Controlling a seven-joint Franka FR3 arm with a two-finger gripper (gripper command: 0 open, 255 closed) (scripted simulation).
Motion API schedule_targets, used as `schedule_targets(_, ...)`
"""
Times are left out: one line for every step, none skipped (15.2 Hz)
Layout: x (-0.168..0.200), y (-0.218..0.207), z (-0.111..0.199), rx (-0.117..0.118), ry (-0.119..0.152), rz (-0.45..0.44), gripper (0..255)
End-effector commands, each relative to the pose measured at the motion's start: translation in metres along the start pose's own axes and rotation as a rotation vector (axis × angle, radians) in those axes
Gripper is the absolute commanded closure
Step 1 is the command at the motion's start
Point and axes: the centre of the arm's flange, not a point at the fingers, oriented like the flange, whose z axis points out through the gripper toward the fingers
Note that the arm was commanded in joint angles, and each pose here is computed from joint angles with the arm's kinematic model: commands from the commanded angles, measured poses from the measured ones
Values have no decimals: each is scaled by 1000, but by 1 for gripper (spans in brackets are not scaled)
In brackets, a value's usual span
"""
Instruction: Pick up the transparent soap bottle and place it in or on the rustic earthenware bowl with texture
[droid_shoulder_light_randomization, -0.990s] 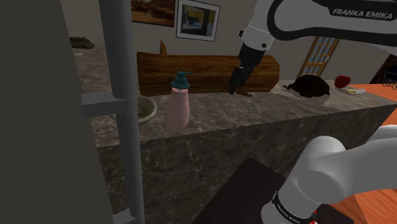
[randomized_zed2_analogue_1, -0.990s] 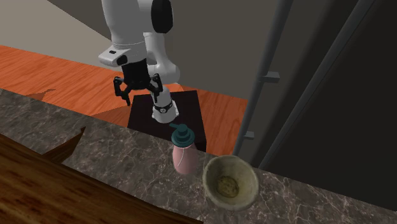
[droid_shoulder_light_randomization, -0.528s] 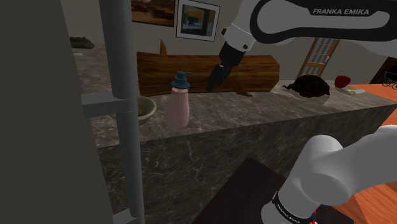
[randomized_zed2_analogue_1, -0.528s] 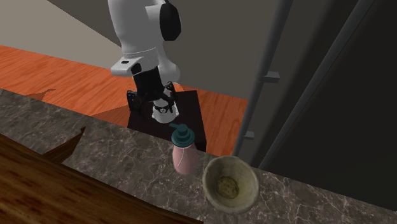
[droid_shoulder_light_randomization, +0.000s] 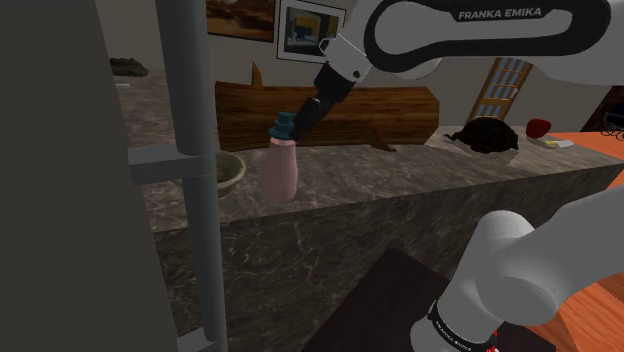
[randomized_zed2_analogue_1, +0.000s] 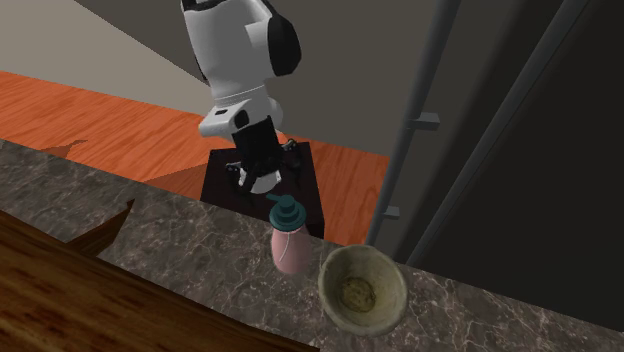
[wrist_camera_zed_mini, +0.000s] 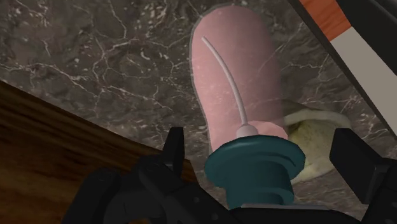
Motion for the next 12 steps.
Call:
schedule_targets(2, -1, 9, 3, 5, -3, 0)
schedule_targets(2, -1, 15, 3, 5, -3, 0)
schedule_targets(2, -1, 20, 3, 5, -3, 0)
schedule_targets(2, -1, 25, 3, 5, -3, 0)
schedule_targets(2, -1, 33, 3, 5, -3, 0)
schedule_targets(2, -1, 33, 3, 5, -3, 0)
schedule_targets(2, -1, 33, 3, 5, -3, 0)
schedule_targets(2, -1, 33, 3, 5, -3, 0)
schedule_targets(2, -1, 33, 3, 5, -3, 0)
schedule_targets(2, -1, 33, 3, 5, -3, 0)
schedule_targets(2, -1, 33, 3, 5, -3, 0)
schedule_targets(2, -1, 33, 3, 5, -3, 0)
